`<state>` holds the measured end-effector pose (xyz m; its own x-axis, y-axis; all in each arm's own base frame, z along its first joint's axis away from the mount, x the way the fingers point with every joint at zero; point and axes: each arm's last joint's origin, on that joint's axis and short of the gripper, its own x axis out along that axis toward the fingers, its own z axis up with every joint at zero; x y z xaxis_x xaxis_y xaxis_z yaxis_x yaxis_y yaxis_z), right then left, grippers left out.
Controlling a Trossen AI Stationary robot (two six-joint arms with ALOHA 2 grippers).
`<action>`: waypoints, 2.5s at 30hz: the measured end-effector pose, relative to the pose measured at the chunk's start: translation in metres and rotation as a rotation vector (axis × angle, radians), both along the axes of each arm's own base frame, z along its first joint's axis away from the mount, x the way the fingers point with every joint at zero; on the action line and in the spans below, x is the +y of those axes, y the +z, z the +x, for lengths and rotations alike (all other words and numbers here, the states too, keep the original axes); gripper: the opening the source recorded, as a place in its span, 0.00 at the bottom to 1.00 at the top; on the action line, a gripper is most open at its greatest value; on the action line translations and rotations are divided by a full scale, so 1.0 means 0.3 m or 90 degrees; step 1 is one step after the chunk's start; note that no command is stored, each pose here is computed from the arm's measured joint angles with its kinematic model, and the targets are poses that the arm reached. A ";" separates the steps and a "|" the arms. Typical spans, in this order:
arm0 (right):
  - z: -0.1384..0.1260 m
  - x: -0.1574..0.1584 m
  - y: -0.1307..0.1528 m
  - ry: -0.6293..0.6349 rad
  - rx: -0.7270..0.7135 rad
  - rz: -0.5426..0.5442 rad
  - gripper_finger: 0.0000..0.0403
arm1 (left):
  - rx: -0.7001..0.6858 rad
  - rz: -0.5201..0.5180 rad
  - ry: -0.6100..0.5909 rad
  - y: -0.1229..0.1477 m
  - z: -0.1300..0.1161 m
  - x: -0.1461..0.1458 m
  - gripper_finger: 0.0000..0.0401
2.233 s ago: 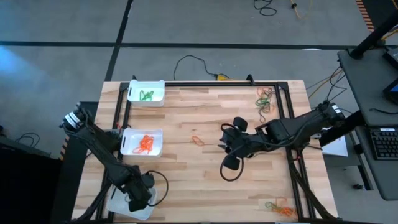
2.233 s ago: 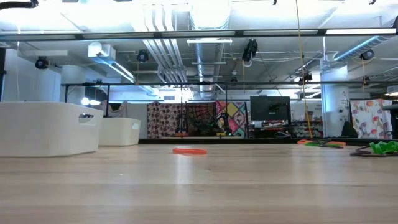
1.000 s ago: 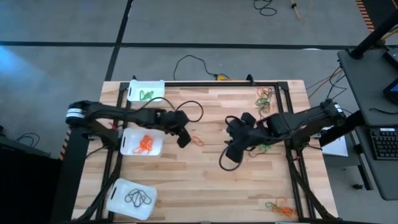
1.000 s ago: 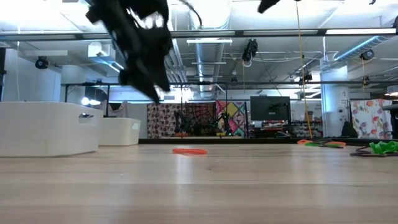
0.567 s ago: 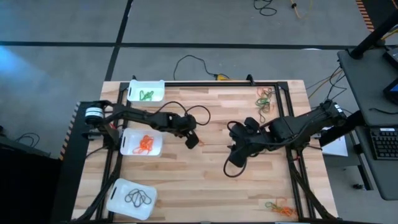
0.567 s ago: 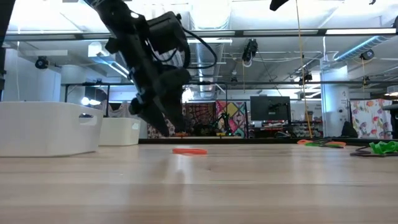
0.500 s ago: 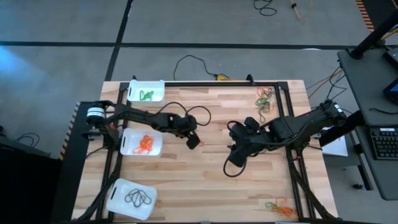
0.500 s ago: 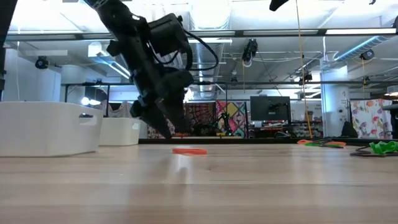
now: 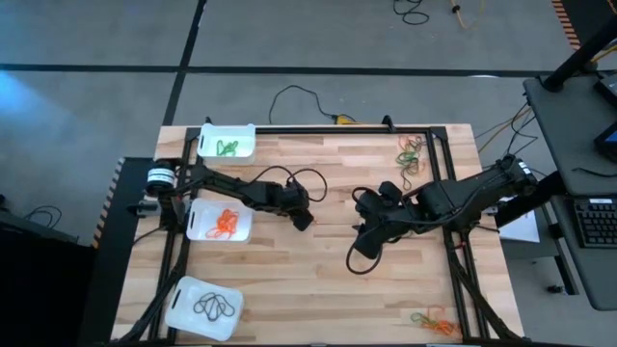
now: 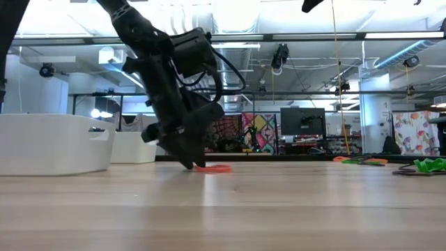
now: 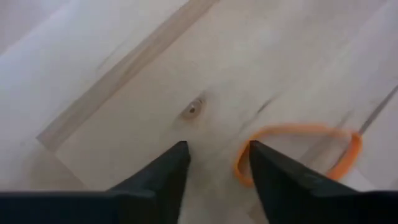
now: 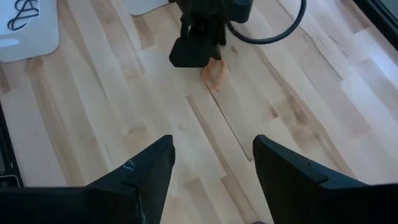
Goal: Sort rubber bands into baskets
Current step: Put the orange rubber band into the middle white bin, then put the green rubber band into the top white bin
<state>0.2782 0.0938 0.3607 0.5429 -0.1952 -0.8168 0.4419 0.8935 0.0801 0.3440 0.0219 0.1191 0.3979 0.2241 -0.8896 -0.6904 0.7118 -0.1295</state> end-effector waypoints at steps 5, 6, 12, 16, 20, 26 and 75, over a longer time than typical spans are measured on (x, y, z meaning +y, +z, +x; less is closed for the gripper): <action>0.000 0.000 0.000 0.000 0.000 0.000 0.53 | -0.011 0.005 0.020 -0.005 0.005 -0.040 0.10; 0.000 0.000 0.000 0.000 0.000 0.000 0.53 | -0.012 0.006 0.018 -0.004 0.006 -0.047 0.05; 0.000 0.000 -0.001 0.001 0.001 0.001 0.53 | 0.008 -0.009 0.005 0.028 0.005 -0.056 0.02; 0.000 0.004 -0.002 0.012 0.009 0.020 0.53 | 0.041 -0.001 -0.028 0.115 -0.017 -0.062 0.00; -0.001 0.005 -0.003 0.009 0.011 0.033 0.53 | 0.052 0.027 -0.045 0.276 -0.074 -0.064 0.00; -0.001 0.005 -0.004 0.004 0.010 0.037 0.53 | 0.052 0.051 -0.052 0.511 -0.258 -0.105 0.00; -0.092 -0.045 -0.514 -0.326 0.278 0.134 0.49 | 0.104 0.020 -0.094 0.538 -0.598 -0.281 0.52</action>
